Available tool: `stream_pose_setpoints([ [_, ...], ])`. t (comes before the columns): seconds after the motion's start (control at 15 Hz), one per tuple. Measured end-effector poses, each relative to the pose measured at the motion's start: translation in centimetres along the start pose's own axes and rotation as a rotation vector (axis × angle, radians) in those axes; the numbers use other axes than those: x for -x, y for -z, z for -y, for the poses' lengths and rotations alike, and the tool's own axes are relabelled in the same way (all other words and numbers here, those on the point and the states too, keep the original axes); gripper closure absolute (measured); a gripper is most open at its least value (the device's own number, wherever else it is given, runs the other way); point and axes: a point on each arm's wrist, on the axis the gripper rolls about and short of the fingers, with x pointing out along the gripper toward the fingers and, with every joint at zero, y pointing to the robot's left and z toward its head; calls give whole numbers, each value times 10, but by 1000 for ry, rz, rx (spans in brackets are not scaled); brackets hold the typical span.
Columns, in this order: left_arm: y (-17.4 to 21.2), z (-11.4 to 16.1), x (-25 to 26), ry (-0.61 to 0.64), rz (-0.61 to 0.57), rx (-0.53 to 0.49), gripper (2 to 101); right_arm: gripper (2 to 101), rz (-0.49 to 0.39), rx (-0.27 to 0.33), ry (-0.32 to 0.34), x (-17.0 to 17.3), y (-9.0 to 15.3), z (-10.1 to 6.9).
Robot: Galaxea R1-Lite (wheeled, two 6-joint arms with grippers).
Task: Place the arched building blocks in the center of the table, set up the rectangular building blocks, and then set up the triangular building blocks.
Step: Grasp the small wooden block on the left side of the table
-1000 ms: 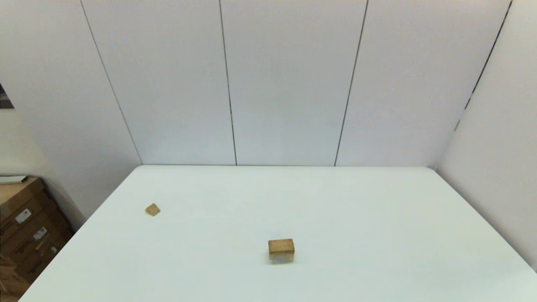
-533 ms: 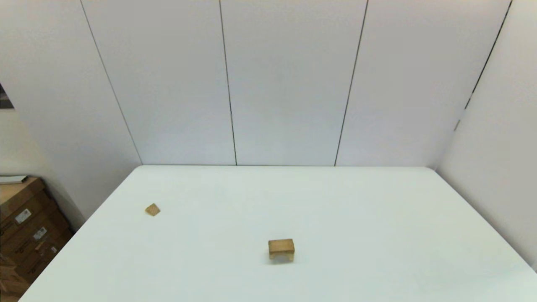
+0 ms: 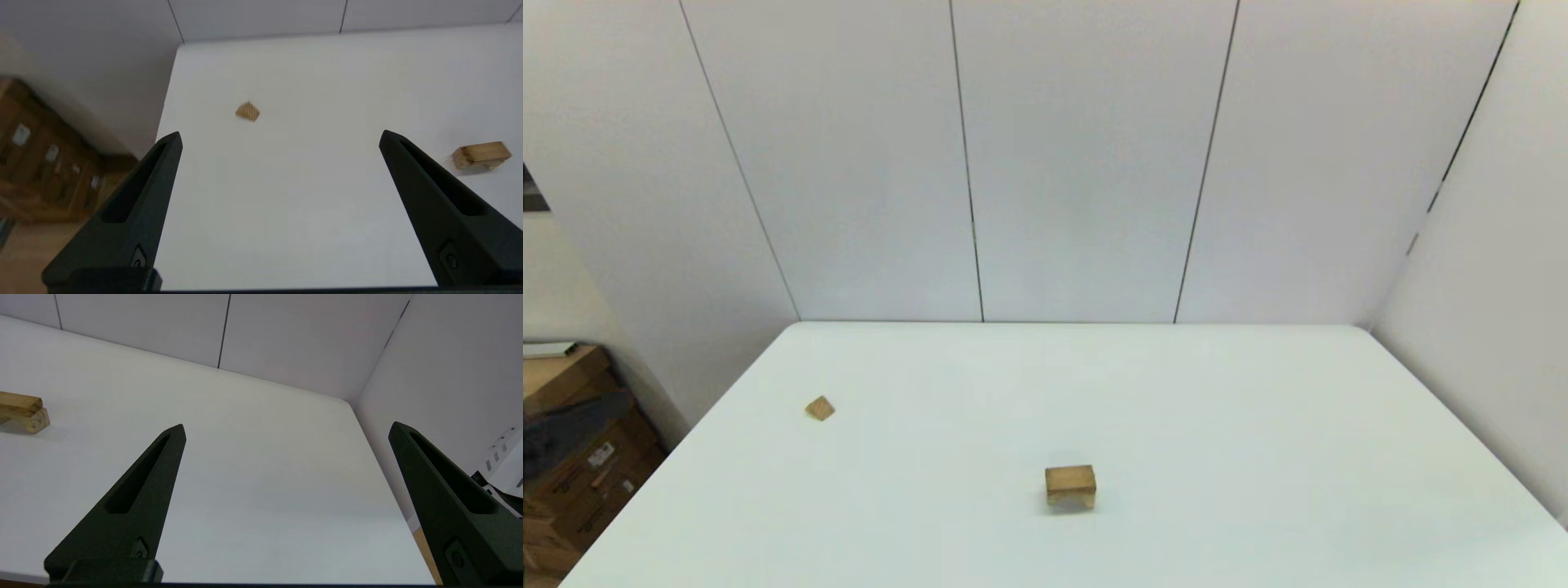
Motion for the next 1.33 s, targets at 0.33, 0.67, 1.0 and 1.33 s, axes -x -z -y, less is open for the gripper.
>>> stream_pose_setpoints([
  [0.33, -19, -32, -114, -81, -322, 125, 54, 43, 0, 0, 1, 0, 0, 0],
  [0.67, -11, -68, -197, -215, -456, 527, 54, 43, 0, 0, 1, 0, 0, 0],
  [1.0, -6, -71, -263, -307, -485, 936, 54, 43, 0, -1, 1, 0, 0, 0],
  [1.33, 25, -42, -314, -442, -737, 966, 54, 43, 0, -1, 1, 0, 0, 0],
])
